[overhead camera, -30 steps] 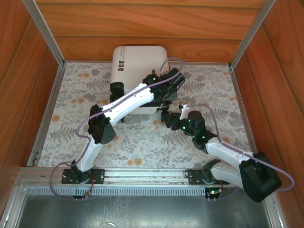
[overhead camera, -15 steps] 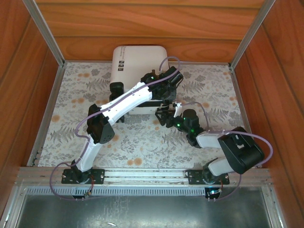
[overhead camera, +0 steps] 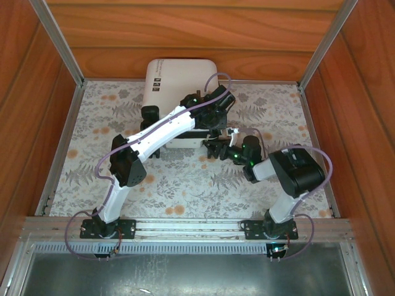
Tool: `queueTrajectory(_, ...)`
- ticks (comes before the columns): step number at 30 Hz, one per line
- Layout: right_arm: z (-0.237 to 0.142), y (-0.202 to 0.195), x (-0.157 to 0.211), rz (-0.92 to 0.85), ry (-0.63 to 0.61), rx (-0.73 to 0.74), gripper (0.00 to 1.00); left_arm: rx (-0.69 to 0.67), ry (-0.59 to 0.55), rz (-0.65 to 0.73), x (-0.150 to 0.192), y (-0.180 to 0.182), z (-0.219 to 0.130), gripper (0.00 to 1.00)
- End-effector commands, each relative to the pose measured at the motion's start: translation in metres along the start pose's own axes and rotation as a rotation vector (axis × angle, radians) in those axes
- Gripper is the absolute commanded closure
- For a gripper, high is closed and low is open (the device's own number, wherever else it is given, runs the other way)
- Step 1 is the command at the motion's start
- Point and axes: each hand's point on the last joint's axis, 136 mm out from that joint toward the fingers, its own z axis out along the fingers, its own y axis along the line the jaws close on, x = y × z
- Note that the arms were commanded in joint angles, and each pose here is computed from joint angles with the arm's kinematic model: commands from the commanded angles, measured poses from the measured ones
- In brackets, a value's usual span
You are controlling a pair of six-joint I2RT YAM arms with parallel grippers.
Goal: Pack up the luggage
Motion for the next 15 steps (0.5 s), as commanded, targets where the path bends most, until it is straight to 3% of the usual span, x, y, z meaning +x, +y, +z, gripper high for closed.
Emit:
queueTrajectory(1,0.006,0.027,-0.004,-0.029,0.032,-0.189,0.41,0.120,-0.160,0.012,-0.045,-0.016,-0.052,1.00)
queueTrajectory(12,0.015,0.020,-0.016,-0.046,0.022,-0.215,0.41,0.131,-0.148,0.017,-0.043,-0.017,-0.050,1.00)
queueTrajectory(15,0.016,0.021,-0.019,-0.058,0.017,-0.224,0.45,0.130,-0.141,0.017,-0.041,-0.017,-0.048,1.00)
